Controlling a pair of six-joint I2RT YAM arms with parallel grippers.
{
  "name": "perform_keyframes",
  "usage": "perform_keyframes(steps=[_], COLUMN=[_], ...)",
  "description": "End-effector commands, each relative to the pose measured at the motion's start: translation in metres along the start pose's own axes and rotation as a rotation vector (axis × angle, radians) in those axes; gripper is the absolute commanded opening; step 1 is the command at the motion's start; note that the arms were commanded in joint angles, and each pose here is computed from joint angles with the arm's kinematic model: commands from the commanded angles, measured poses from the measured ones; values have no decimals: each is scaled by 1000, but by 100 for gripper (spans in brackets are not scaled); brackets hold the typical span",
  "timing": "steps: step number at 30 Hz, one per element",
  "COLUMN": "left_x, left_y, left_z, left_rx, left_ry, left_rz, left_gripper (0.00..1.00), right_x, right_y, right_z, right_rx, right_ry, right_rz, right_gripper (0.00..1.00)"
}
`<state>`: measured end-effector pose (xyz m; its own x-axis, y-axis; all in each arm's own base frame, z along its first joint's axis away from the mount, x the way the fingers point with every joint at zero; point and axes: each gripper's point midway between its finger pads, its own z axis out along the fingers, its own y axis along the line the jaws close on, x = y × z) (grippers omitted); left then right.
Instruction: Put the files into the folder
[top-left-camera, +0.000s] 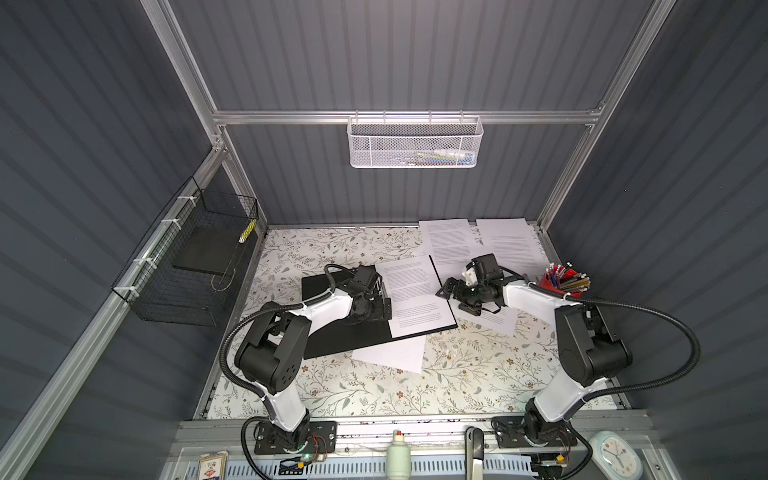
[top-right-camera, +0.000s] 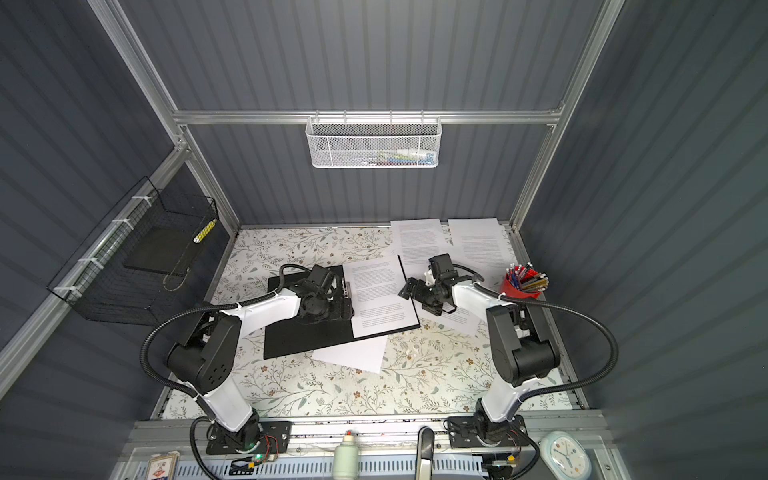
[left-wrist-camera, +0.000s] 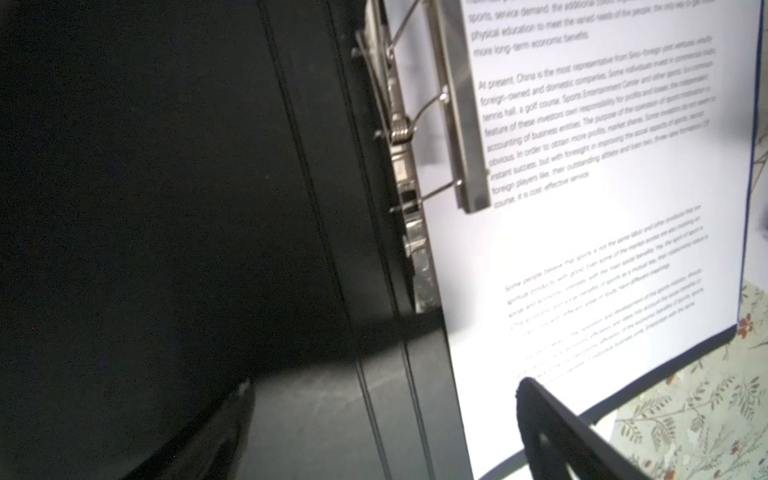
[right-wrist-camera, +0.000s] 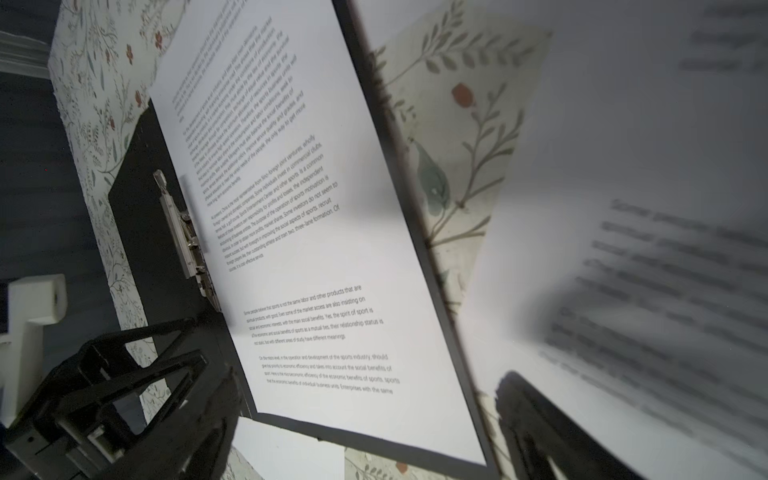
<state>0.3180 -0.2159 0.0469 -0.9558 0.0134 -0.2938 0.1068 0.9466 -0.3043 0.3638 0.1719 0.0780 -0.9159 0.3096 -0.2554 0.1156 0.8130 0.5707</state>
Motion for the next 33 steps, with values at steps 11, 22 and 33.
perform_keyframes(steps=[11,22,33], left_x=[100,118,132], left_y=[-50,-43,-29], left_z=[-47,-17,-7], left_rx=[272,290,258], left_ry=[177,216,241], left_rz=[136,85,70], left_gripper=[100,100,100], right_x=[139,195,213], right_y=[32,45,38], right_z=[-18,21,40], right_rx=[-110,-142,-52], right_ry=[212,327,357], right_rz=[-141,-91,72], right_gripper=[96,87,89])
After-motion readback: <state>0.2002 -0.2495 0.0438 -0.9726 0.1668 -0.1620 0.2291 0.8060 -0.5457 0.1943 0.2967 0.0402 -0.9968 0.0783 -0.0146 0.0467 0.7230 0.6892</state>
